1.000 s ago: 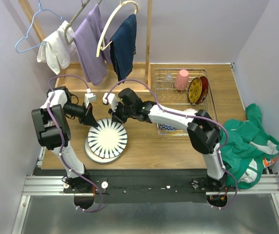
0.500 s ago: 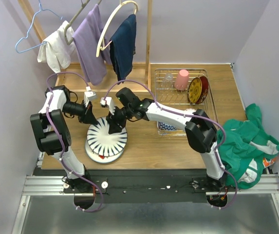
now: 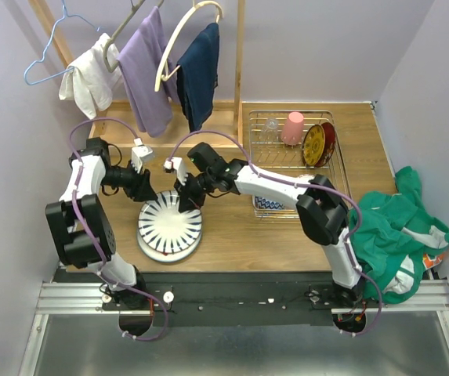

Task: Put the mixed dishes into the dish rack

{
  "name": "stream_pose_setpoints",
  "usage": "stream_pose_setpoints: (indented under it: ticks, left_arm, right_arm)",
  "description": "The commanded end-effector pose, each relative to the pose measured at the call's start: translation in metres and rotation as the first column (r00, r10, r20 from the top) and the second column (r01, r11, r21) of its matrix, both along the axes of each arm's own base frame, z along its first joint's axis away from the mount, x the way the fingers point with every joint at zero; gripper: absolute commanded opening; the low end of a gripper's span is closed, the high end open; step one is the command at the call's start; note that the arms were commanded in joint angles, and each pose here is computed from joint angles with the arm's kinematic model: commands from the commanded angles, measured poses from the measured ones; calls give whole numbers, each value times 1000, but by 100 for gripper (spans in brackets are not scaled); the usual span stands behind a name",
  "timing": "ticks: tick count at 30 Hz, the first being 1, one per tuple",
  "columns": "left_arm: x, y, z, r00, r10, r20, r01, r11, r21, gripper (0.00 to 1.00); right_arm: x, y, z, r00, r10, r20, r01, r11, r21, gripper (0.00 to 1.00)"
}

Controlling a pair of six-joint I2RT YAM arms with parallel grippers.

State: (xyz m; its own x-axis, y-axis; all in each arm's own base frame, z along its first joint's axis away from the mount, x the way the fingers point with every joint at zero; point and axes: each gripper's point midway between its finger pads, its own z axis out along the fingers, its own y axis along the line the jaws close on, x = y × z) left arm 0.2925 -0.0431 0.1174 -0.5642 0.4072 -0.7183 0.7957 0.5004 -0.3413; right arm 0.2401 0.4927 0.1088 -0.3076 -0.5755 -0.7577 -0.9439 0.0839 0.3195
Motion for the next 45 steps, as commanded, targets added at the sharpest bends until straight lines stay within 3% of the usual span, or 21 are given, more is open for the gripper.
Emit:
stream_pose_setpoints:
  ticks: [1, 5, 13, 15, 16, 19, 25, 37, 40, 45]
  left_arm:
    - [36, 11, 40, 972, 128, 197, -137, 990, 34, 60]
    - [36, 14, 71, 952, 144, 271, -165, 985, 55, 64]
    - [16, 11, 55, 953, 180, 244, -201, 977, 65, 69]
    - [8, 14, 38, 959, 182, 218, -206, 974, 97, 71]
    - [8, 18, 32, 959, 189, 213, -218, 968, 123, 72]
    - [7, 24, 15, 952, 244, 182, -272, 952, 144, 75]
    - [7, 30, -17, 950, 295, 97, -308, 937, 167, 76]
    - [6, 35, -71, 978, 207, -20, -198, 957, 210, 75]
    - [10, 34, -76, 981, 190, -43, -178, 965, 193, 66]
    - [17, 30, -72, 987, 151, -51, -142, 978, 156, 32]
  right_arm:
    - [11, -19, 37, 994, -73, 76, 73, 997, 3, 0]
    - [7, -27, 54, 992, -74, 98, 73, 997, 13, 0]
    - [1, -34, 58, 992, -100, 77, 99, 995, 18, 2]
    - [3, -37, 64, 989, -115, 92, 113, 993, 25, 35]
    - [3, -41, 59, 987, -143, 76, 142, 990, 11, 64]
    - [10, -46, 54, 969, -240, 59, 241, 971, -10, 84]
    - [19, -54, 25, 934, -347, -82, 343, 937, -61, 88]
    - [33, -45, 4, 945, -315, -83, 310, 948, -68, 88]
    - [36, -40, -6, 948, -305, -87, 299, 951, -74, 87]
    - [46, -29, -20, 950, -302, -79, 296, 952, -76, 85]
